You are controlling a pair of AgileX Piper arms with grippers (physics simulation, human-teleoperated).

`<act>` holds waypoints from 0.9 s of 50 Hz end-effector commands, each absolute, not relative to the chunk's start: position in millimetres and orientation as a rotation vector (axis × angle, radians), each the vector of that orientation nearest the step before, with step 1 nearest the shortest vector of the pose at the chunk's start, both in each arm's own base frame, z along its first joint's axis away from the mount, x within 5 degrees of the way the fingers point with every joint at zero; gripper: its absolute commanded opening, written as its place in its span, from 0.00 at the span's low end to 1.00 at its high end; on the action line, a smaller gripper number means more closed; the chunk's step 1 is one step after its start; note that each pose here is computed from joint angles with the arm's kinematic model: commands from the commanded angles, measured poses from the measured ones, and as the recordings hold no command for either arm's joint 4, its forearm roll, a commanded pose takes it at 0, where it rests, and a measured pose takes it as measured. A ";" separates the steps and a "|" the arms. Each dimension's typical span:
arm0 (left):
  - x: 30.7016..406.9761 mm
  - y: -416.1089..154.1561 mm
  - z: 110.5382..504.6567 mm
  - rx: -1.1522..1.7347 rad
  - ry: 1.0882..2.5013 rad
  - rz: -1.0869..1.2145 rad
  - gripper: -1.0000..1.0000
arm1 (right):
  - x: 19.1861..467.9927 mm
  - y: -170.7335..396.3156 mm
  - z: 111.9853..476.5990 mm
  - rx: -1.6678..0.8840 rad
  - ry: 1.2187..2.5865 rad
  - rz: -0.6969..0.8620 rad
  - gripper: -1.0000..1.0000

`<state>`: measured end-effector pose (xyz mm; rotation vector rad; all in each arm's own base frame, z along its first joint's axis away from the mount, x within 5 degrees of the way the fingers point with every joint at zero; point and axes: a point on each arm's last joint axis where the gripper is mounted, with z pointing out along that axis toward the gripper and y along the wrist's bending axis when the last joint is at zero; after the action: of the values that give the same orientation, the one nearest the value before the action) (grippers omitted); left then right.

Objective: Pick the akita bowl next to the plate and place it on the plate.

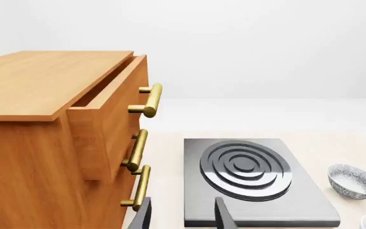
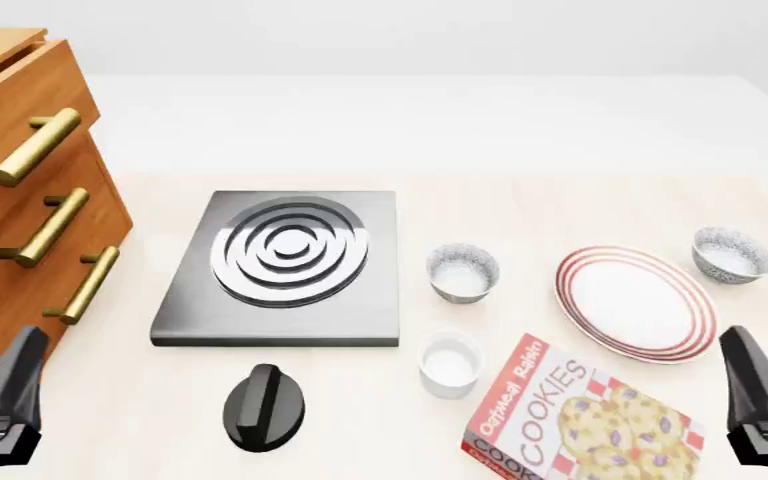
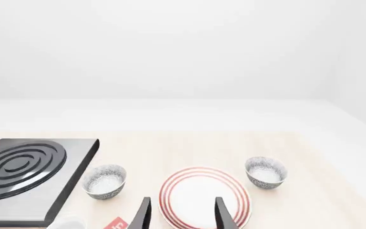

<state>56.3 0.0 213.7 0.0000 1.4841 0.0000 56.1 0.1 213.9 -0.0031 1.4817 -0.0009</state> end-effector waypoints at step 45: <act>56.6 0.0 214.4 0.000 1.485 0.000 1.00 | 73.4 2.6 253.6 -0.033 1.426 0.021 1.00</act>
<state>56.6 0.0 214.4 0.0000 1.4849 0.0000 66.7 1.8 248.5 -0.0301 1.4267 0.0094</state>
